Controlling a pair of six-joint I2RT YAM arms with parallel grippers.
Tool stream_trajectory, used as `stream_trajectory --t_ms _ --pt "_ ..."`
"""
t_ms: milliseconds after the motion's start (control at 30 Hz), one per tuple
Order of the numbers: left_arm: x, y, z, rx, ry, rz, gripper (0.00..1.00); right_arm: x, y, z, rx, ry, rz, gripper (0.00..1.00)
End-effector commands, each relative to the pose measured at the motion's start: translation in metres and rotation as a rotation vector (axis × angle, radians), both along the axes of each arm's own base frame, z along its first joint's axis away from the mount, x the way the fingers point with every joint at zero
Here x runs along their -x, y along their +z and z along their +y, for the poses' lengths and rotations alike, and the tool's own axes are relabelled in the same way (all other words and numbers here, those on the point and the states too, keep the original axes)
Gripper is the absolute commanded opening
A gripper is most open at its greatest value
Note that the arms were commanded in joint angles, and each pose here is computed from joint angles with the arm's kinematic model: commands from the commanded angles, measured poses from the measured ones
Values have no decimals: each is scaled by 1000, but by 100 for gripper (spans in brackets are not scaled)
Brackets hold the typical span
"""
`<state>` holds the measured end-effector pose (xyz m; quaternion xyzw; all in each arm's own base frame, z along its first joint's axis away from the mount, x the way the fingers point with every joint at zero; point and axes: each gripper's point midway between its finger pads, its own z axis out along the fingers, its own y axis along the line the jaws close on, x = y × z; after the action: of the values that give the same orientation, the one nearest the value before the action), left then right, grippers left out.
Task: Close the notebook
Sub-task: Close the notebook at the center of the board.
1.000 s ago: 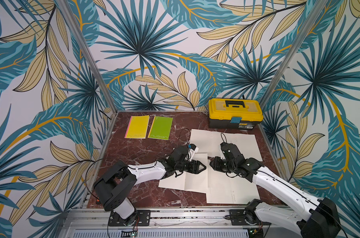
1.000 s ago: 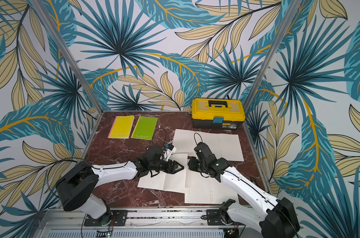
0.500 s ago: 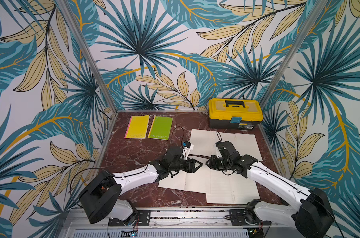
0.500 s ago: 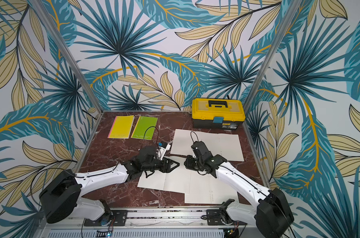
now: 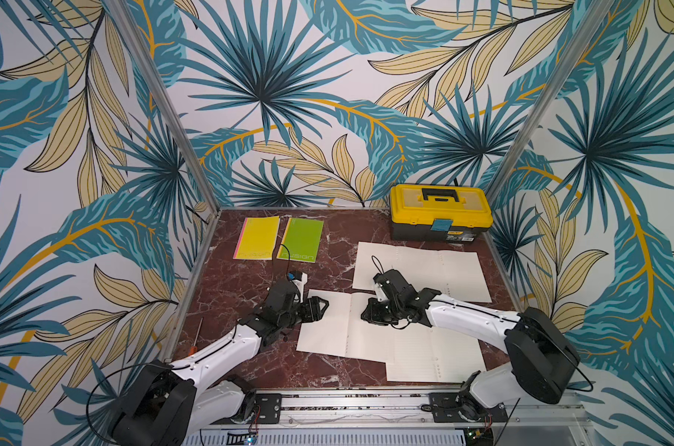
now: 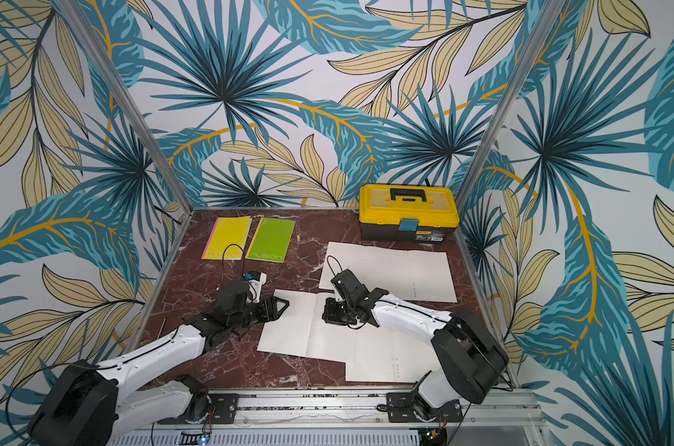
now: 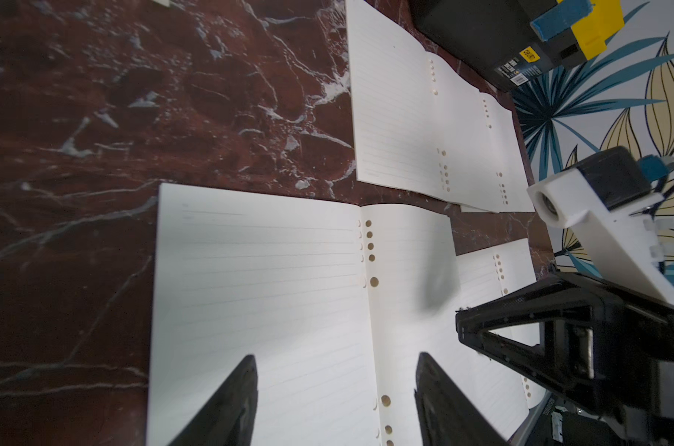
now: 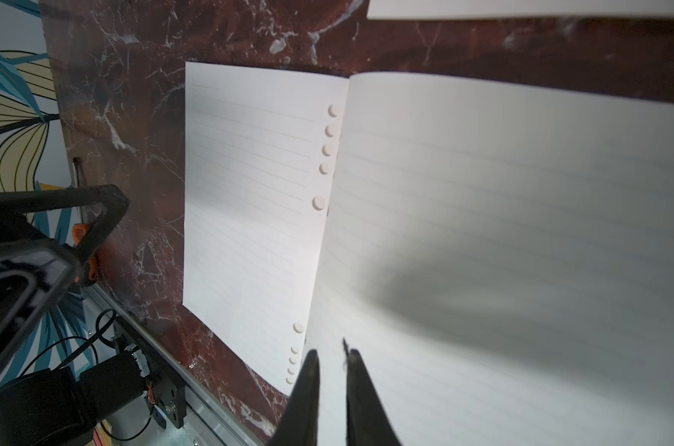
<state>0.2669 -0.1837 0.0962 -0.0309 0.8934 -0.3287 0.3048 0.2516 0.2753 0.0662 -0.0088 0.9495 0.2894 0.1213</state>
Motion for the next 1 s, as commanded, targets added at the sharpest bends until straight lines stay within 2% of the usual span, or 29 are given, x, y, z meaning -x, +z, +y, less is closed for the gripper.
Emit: stream_trajectory --t_ms 0,167,300,700,967 --pt "2 -14 28 -39 96 35 66 -5 2 23 -46 39 -12 15" --pt "3 -24 49 -44 169 56 66 -5 -4 34 -50 58 5 15" --pt "2 -34 52 -29 179 84 66 -5 -11 37 -44 67 21 15" --pt "2 -49 46 -14 125 151 65 10 -60 17 58 21 129 13" --pt "1 -44 36 32 81 137 65 17 -69 10 76 12 147 13"
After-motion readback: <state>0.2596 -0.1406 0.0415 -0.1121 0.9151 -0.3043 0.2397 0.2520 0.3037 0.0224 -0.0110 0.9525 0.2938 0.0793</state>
